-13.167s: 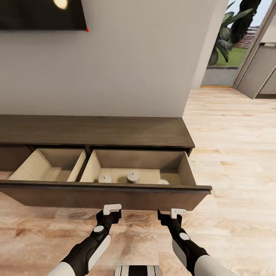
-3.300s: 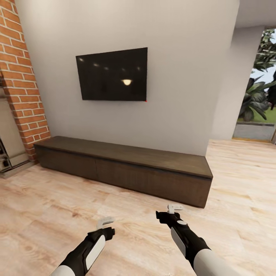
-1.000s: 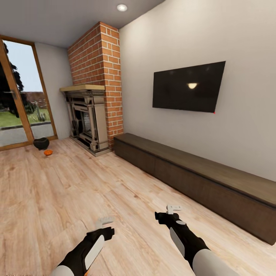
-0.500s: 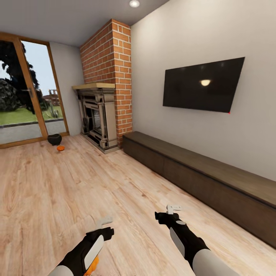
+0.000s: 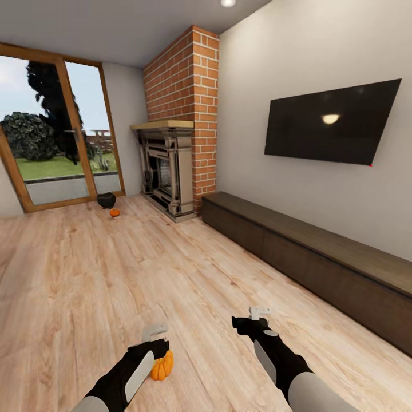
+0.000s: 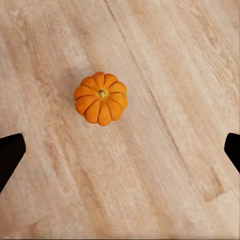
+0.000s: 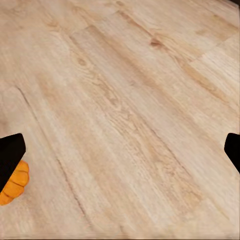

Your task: Place each of the two pumpkins and all three candles from the living room inside a cabinet in the living room (use any cabinet), then make sure every cabinet is closed, and position the cauldron so it is next to a table in the living room.

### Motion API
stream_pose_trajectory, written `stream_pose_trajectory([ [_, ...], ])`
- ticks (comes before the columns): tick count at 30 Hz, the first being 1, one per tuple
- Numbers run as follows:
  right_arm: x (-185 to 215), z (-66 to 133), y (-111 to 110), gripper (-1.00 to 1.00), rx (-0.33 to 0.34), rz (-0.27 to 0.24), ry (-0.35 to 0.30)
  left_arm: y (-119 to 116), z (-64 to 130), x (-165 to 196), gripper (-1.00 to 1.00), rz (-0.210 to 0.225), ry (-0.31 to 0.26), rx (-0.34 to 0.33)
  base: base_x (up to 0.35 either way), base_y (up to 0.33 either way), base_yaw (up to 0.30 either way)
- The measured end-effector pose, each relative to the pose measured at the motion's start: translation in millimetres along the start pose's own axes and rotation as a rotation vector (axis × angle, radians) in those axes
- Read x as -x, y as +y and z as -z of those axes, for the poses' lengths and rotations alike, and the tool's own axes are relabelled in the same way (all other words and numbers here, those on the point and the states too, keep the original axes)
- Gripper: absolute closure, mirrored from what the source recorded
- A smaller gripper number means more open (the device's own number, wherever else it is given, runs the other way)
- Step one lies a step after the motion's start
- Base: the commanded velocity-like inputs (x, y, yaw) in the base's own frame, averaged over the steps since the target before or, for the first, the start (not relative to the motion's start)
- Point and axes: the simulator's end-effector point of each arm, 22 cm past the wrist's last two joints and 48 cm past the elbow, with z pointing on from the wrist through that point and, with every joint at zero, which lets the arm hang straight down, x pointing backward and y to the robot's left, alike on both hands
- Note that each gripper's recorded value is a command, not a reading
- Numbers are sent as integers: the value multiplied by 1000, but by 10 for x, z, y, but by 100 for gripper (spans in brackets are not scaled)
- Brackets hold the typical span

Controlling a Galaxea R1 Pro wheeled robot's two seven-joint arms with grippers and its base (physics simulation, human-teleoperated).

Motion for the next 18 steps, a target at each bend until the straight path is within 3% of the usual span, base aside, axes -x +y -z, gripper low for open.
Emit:
stream_pose_trajectory([
  [7, -9, -3, 29, -100, 4, 0, 1, 4, -6, -12, -100, 0, 3, 0, -239, 224, 69],
  [18, -12, -3, 32, -100, 4, 1, 3, 10, -7, -12, -100, 1, 3, 1, -235, 232, 256],
])
